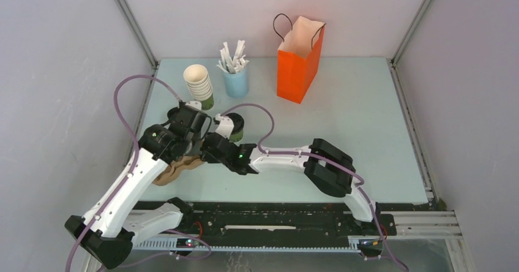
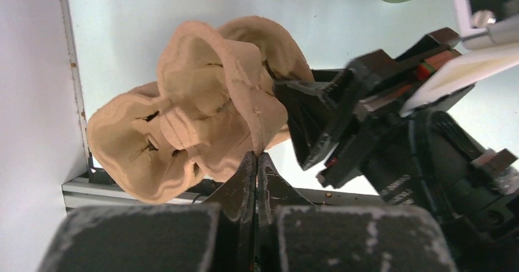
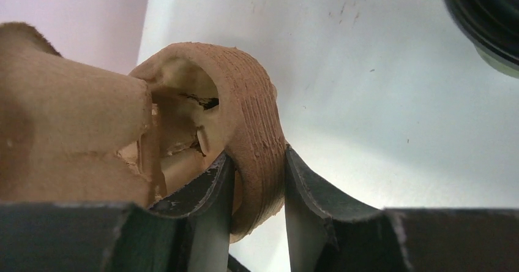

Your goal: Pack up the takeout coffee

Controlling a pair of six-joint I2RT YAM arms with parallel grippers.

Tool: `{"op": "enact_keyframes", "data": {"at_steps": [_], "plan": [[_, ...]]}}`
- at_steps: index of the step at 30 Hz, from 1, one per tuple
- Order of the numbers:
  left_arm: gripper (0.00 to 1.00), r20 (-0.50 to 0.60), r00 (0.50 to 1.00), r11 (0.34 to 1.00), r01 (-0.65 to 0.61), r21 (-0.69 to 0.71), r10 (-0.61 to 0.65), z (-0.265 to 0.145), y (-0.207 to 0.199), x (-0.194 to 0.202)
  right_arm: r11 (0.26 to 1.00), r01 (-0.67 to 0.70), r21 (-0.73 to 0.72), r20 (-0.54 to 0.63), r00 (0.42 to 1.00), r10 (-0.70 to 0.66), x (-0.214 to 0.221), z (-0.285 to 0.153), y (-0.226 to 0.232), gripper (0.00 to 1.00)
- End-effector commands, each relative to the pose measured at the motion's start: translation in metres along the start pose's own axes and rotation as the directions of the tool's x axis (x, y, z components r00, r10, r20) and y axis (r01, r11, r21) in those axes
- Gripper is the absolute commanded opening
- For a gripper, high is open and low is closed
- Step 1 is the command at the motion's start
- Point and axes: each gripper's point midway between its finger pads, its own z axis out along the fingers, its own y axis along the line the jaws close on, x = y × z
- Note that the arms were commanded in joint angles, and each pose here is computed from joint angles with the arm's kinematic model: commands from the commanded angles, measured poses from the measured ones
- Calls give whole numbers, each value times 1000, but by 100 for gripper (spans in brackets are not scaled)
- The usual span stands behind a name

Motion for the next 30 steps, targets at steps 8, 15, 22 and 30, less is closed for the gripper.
{"op": "enact_keyframes", "data": {"at_steps": [8, 15, 22, 30], "plan": [[0, 226, 953, 972, 163, 167, -199, -24, -14, -29, 946, 234, 224, -40, 972, -231, 30, 7, -38, 0], [1, 128, 979, 986, 149, 70, -157, 7, -13, -3, 966, 198, 166, -38, 980, -195, 19, -2, -39, 0], [69, 168, 955, 970, 238, 51, -243, -4, 1, -9, 983, 146, 113, -53, 989, -140, 16, -9, -37, 0], [78, 16, 879, 879, 476, -27, -476, 30, 39, 32, 991, 102, 92, -42, 994, -99, 6, -13, -38, 0]]}}
